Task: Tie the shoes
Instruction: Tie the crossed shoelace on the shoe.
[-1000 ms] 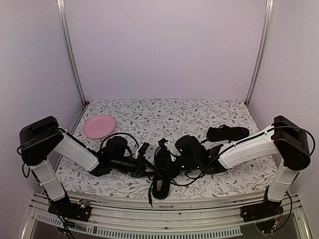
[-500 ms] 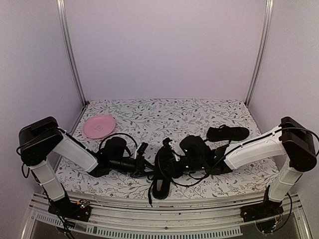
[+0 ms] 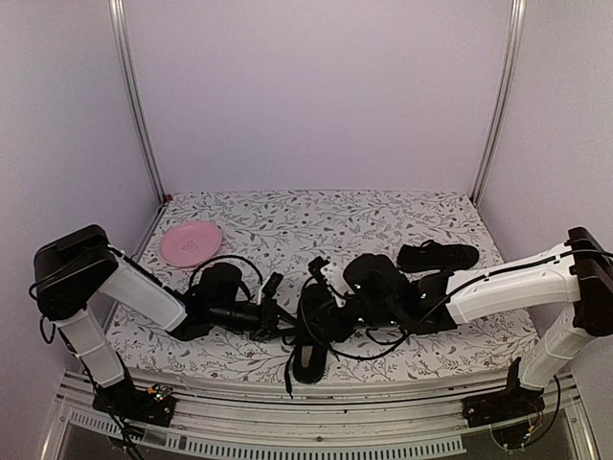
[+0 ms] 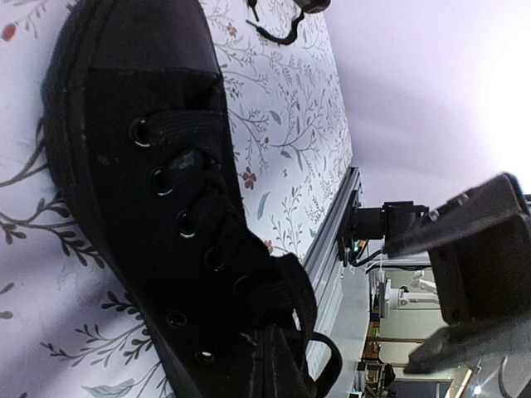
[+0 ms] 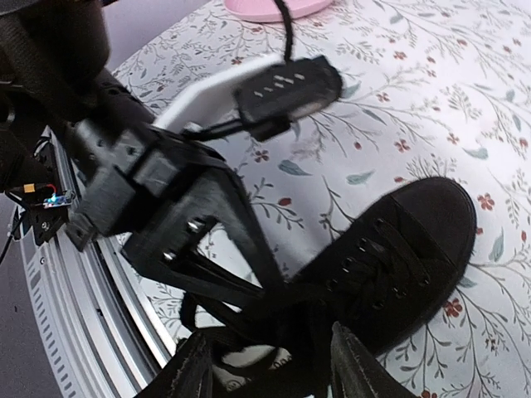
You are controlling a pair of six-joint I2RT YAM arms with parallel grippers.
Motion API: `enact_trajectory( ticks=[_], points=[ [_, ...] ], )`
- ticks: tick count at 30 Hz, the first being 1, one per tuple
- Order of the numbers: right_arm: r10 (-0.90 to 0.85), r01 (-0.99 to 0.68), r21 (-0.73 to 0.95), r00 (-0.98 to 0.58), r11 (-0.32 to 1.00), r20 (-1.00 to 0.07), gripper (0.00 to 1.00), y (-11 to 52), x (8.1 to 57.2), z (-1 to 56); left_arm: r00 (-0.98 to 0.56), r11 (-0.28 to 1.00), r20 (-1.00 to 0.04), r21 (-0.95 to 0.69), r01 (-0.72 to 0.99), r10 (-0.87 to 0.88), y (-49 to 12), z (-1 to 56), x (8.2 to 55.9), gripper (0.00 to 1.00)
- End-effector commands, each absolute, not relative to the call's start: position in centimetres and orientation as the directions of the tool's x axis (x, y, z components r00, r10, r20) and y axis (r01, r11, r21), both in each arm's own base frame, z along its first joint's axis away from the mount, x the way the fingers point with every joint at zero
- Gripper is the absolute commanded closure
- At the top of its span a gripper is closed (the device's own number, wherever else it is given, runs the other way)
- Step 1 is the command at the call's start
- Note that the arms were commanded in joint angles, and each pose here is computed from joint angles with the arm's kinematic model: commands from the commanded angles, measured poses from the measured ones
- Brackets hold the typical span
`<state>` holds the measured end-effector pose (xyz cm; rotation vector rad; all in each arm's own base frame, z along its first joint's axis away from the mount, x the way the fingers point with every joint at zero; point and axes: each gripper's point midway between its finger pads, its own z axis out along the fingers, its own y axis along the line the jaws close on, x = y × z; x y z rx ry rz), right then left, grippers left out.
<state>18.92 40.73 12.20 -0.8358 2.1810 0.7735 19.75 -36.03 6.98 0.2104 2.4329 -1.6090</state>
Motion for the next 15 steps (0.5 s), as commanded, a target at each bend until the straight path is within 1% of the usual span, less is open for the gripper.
enact_trajectory(
  ticks=[1, 3, 11, 15],
  points=[
    [-0.499, -0.777, 0.036, -0.439, 0.628, -0.747, 0.5, 42.2, 18.5, 11.6, -0.966, 0.386, -0.26, -0.891, 0.237, -0.008, -35.8, 7.6, 19.9, 1.0],
    [-0.538, -0.781, -0.032, -0.399, 0.624, -0.743, 0.48, 42.9, 18.1, 11.3, -0.967, 0.393, -0.255, -0.89, 0.232, -0.006, -35.8, 7.5, 19.8, 1.0],
    [-0.606, -0.794, -0.181, -0.273, 0.581, -0.747, 0.42, 44.8, 16.4, 11.4, -0.973, 0.404, -0.23, -0.891, 0.208, -0.007, -35.7, 7.2, 19.8, 1.0],
    [-0.67, -0.779, -0.285, -0.221, 0.559, -0.709, 0.41, 45.3, 16.0, 10.1, -0.974, 0.404, -0.225, -0.892, 0.205, -0.004, -35.9, 7.1, 19.8, 1.0]
  ],
)
